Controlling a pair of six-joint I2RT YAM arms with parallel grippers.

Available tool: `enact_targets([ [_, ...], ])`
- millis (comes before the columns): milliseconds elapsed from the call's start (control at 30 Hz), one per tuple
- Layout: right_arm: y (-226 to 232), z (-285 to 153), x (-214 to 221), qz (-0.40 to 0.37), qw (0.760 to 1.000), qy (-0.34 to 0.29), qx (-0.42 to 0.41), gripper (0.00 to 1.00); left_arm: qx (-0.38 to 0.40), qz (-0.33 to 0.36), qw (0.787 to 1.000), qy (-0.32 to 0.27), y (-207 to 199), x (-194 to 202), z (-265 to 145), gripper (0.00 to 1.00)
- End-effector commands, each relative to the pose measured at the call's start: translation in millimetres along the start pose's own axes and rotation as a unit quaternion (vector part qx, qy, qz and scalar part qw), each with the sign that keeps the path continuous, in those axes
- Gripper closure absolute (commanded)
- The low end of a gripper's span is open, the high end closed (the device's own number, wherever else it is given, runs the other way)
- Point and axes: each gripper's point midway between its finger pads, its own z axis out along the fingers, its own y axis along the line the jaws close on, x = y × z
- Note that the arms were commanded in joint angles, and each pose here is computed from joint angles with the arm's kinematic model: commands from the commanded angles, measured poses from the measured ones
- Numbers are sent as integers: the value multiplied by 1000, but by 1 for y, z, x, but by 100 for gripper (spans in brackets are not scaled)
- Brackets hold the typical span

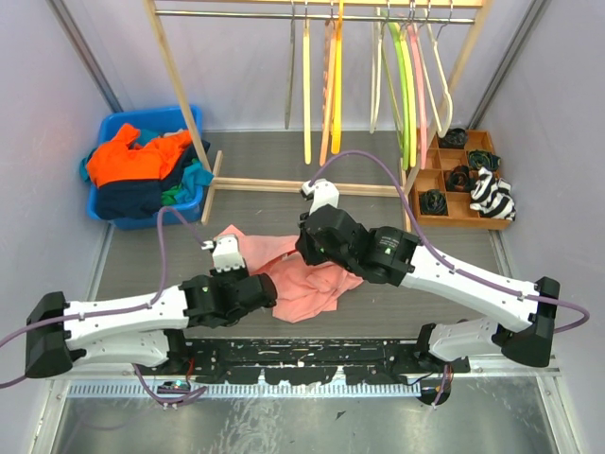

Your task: Place the t-shirt on the hanger

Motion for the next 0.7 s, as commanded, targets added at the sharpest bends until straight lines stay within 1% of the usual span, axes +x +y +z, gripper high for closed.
enact_targets([
  [0, 3, -14, -16, 10, 999, -30, -17, 99, -24, -4, 999, -38, 18, -37, -19, 100],
  [167, 2, -22, -18, 14, 999, -31, -20, 99, -18, -8, 999, -49, 25, -77, -48, 100],
  [333, 12, -39, -34, 11, 998, -44, -51, 99, 5, -16, 998, -68, 17, -135, -86, 100],
  [533, 20, -69, -68, 13, 994, -79, -72, 99, 52, -38, 992, -108, -12, -206, -126, 100],
  [667, 27, -90, -94, 17, 990, -107, -88, 99, 81, -48, 988, -122, -36, -241, -147, 100],
])
